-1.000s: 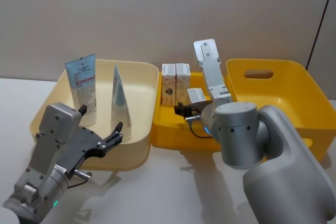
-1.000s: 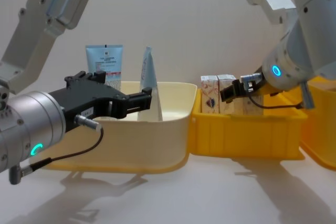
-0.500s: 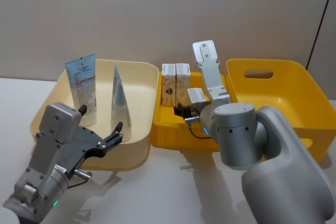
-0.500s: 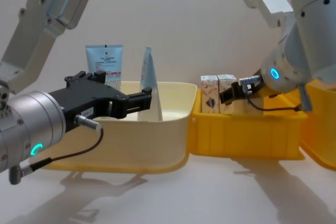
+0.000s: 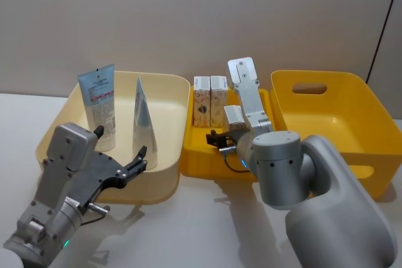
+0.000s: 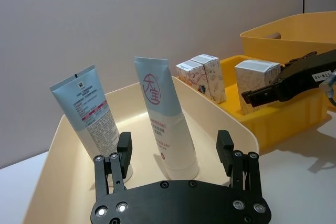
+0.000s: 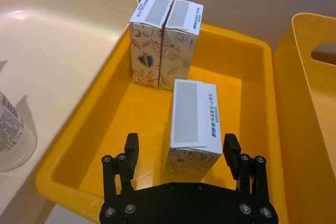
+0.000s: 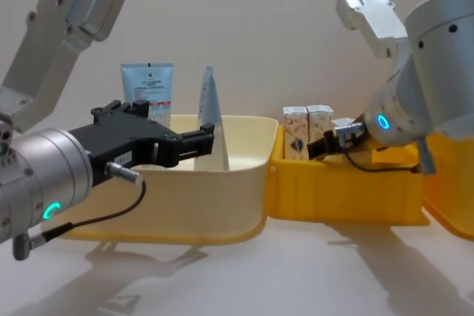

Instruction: Bimanual collaborative sorting of washing and personal care products

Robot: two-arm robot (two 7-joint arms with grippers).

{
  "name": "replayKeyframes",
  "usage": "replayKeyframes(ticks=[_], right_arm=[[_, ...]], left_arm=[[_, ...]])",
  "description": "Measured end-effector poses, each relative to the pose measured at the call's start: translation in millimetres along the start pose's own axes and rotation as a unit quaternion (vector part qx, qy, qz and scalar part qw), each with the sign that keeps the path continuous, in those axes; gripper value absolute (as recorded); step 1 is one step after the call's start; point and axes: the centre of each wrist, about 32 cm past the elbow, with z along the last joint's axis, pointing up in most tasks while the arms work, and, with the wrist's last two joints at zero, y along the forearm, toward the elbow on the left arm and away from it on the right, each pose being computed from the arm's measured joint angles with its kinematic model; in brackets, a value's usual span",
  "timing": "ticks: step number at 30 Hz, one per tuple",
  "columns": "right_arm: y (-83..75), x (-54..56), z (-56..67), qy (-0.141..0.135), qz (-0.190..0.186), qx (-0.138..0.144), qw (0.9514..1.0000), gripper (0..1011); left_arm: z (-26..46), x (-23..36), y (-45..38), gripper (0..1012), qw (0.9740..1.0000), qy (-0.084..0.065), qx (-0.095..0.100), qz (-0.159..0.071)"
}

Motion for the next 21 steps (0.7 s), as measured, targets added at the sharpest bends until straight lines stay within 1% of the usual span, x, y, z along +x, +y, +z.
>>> replayKeyframes(ticks=[4,5,7,10,11,12,14,15,16,18,19,20,21], right_arm=[[1.5,-0.6,-1.7,0.0,0.0,0.0,1.0,1001],[1.7,-0.6,-1.9,0.0,0.0,0.0,1.0,966],[2.2,-0.9,-2.6,0.0,0.0,-0.001,1.0,945],[2.7,-1.1,-3.2,0.0,0.0,-0.001,1.0,885],[2.9,-1.1,-3.5,0.0,0.0,-0.001,1.0,835],[3.1,-1.3,-3.8,0.0,0.0,-0.001,1.0,835],[3.3,-1.3,-4.0,0.0,0.0,-0.001,1.0,758],[3.4,-1.3,-4.1,0.0,0.0,-0.001,1.0,740],[3.5,-1.4,-4.2,0.0,0.0,-0.001,1.0,681],[3.7,-1.4,-4.5,0.0,0.0,-0.001,1.0,643],[3.8,-1.5,-4.6,0.0,0.0,-0.002,1.0,588],[3.8,-1.5,-4.6,0.0,0.0,-0.002,1.0,588],[3.8,-1.6,-4.7,0.0,0.0,-0.002,1.0,542]], left_arm=[[0.0,0.0,0.0,1003,1.0,0.0,0.0,0.0],[0.0,0.0,0.0,1003,1.0,0.0,0.0,0.0],[0.0,0.0,0.0,1003,1.0,0.0,0.0,0.0],[0.0,0.0,0.0,1004,1.0,0.0,0.0,0.0],[0.0,0.0,0.0,1003,1.0,0.0,0.0,0.0],[0.0,0.0,0.0,1003,1.0,0.0,0.0,0.0],[0.0,0.0,0.0,1003,1.0,0.0,0.0,0.0],[0.0,0.0,0.0,1003,1.0,0.0,0.0,0.0],[0.0,0.0,0.0,1003,1.0,0.0,0.0,0.0],[0.0,0.0,0.0,1003,1.0,0.0,0.0,0.0],[0.0,0.0,0.0,1004,1.0,0.0,0.0,0.0],[0.0,0.0,0.0,1004,1.0,0.0,0.0,0.0],[0.0,0.0,0.0,1003,1.0,0.0,0.0,0.0]])
